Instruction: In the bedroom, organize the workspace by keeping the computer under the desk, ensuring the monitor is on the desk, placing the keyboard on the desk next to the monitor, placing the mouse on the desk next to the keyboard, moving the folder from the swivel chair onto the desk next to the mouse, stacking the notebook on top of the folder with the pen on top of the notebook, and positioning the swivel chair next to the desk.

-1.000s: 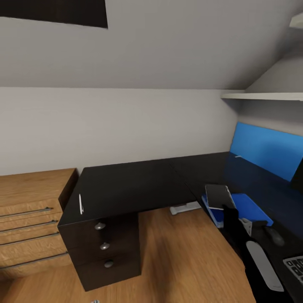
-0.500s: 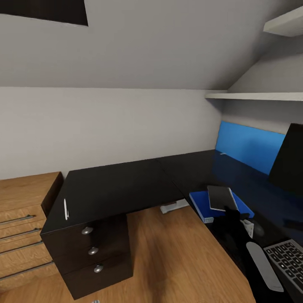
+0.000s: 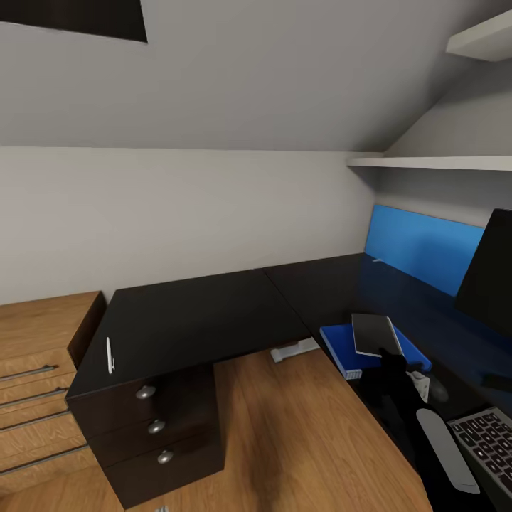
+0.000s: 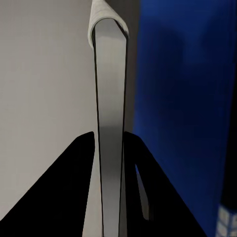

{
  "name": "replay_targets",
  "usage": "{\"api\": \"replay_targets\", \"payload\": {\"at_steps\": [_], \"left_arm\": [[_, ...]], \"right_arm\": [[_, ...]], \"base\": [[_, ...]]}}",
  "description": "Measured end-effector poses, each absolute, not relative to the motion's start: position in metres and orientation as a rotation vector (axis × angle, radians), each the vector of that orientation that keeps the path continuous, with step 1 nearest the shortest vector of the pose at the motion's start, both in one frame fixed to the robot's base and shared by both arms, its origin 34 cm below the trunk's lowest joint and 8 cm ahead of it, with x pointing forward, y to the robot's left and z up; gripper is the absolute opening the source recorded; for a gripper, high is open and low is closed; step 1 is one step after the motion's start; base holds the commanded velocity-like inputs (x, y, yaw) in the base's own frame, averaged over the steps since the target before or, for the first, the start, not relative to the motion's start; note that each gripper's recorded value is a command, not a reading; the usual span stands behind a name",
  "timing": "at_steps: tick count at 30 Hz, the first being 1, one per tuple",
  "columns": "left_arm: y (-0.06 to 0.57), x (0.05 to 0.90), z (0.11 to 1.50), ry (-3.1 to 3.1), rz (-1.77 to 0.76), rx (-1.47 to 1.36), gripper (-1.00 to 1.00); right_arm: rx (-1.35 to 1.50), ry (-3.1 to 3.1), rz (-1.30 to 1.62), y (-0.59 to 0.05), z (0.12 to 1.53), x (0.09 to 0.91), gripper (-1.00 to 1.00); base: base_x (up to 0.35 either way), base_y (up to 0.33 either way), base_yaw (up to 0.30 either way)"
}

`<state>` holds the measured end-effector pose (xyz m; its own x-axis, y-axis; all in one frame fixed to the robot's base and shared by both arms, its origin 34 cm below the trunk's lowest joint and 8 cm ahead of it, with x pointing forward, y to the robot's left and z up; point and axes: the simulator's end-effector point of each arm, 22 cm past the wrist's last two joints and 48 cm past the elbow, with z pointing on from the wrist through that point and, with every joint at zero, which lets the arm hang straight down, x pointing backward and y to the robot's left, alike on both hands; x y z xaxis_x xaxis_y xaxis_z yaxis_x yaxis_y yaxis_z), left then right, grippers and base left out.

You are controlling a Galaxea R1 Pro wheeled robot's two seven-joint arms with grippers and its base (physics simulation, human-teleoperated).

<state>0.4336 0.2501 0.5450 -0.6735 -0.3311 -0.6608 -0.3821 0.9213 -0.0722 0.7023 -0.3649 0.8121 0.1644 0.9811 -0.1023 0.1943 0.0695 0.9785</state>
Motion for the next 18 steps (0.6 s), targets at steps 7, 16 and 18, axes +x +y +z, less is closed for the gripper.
{"api": "replay_targets", "payload": {"at_steps": [7, 16, 18], "left_arm": [[0.2501, 0.4336, 0.5449, 2.364, 0.093, -0.504, 1.0], [0.25, 0.4339, 0.5451, 2.363, 0.093, -0.503, 1.0], [0.2498, 0.4343, 0.5471, 2.362, 0.093, -0.502, 1.0]], "right_arm": [[1.36, 1.252, 0.914, -0.3675, 0.8112, 0.7019, -1.0], [1.36, 1.253, 0.91, -0.3686, 0.8112, 0.7018, -1.0], [1.359, 1.253, 0.909, -0.369, 0.8133, 0.702, -1.0]], "base": [[0.095, -0.025, 0.0], [0.005, -0.001, 0.0], [0.0, 0.0, 0.0]]}}
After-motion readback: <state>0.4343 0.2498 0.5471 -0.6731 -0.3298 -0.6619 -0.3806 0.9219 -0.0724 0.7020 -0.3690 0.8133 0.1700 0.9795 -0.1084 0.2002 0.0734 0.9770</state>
